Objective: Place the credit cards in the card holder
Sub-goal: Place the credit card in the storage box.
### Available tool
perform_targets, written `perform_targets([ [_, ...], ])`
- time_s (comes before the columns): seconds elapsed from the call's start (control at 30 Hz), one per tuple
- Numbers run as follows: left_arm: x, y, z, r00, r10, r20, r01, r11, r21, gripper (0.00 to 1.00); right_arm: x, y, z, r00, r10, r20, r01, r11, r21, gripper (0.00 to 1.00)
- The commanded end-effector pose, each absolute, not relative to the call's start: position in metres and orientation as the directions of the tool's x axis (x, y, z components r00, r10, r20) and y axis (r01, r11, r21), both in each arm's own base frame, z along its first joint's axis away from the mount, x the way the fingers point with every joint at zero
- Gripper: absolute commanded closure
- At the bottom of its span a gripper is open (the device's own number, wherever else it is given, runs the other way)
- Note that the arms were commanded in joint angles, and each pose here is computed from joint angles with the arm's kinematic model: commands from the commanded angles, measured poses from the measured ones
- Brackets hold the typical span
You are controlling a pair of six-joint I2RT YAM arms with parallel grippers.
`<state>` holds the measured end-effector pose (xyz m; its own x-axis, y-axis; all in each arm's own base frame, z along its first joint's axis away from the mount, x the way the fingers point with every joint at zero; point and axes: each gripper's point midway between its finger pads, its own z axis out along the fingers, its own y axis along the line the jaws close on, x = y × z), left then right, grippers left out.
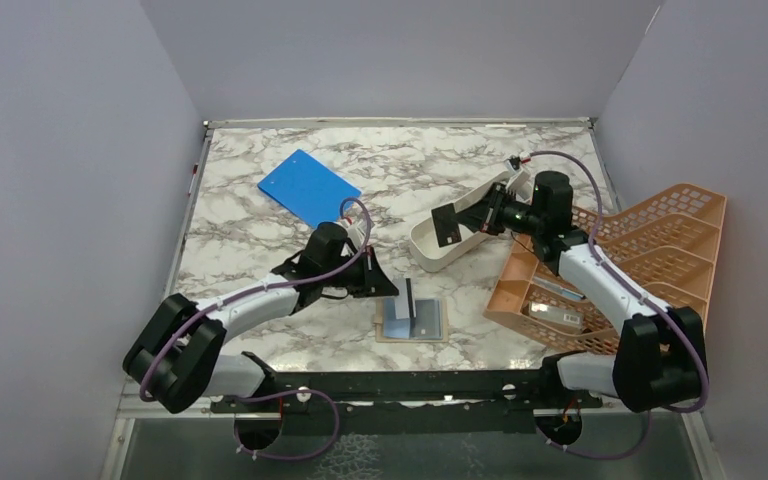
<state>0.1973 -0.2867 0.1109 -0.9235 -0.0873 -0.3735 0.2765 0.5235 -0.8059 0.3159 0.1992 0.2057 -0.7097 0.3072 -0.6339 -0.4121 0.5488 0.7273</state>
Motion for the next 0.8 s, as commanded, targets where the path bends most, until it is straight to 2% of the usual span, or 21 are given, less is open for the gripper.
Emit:
perform_targets([
  [0.0,0.185,-0.281,0.085,-0.947,-0.042,-0.317,0.236,0.576,-0.782,1.0,0.33,0.192,0.18,-0.717,0.303,-0.628,-0.363,0.607,0.707,0.99],
  [0.17,0.179,-0.279,0.066,-0.961,-0.004,-0.276,0.217,0.607,-0.765,1.0,0.335,0.189,0.153,-0.743,0.291,-0.603,-0.319,0.637,0.701,0.99],
  [0.77,0.172,-0.29,0.039,-0.975,0.045,-0.218,0.2,0.609,-0.767,1.0,0.33,0.19,0.127,-0.773,0.276,-0.571,-0.3,0.634,0.713,0.99],
])
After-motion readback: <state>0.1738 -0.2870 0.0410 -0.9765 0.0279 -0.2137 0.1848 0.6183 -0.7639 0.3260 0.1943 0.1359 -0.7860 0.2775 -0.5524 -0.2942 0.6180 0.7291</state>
